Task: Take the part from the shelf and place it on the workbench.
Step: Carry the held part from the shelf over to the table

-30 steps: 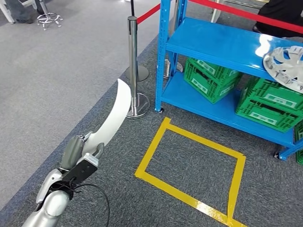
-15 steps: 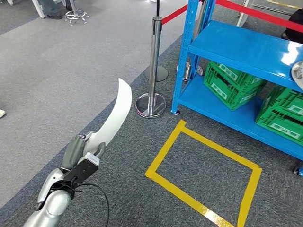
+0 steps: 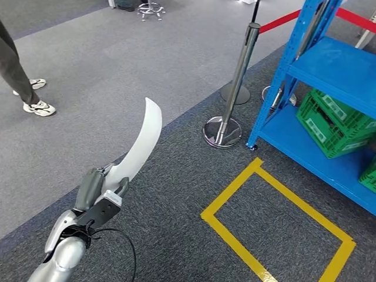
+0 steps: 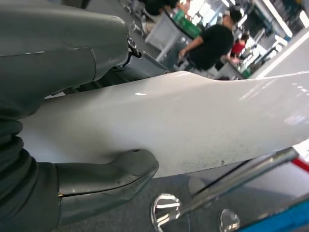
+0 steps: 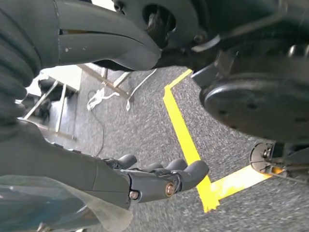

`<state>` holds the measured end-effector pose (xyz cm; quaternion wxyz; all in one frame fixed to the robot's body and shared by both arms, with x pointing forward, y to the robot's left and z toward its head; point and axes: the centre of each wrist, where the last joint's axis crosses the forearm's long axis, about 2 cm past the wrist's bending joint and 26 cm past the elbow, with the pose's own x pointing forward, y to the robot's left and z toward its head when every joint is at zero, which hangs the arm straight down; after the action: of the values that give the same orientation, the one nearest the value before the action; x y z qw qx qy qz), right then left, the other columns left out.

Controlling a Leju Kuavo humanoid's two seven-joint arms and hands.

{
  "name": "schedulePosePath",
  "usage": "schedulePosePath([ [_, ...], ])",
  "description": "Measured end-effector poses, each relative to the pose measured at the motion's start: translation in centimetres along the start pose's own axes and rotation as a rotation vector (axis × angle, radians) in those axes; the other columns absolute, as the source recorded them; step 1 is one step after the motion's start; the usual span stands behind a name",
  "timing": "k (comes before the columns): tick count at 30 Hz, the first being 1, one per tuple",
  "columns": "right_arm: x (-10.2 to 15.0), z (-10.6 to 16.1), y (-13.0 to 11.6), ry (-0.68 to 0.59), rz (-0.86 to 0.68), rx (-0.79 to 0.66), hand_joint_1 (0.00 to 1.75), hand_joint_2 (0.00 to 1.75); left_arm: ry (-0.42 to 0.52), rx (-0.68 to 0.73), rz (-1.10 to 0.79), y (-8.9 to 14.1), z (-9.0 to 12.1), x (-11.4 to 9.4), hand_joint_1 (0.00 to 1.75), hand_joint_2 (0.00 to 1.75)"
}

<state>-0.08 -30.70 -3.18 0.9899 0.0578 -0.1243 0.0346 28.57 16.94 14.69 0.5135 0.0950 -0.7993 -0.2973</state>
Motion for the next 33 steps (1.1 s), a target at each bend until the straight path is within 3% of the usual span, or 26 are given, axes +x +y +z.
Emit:
schedulePosePath([
  [33, -0.01, 0.03, 0.0, -0.001, 0.0, 0.001, 0.0, 1.75, -0.001, 0.001, 0.002, -0.02, -0.02, 0.07, 1.75, 1.75],
])
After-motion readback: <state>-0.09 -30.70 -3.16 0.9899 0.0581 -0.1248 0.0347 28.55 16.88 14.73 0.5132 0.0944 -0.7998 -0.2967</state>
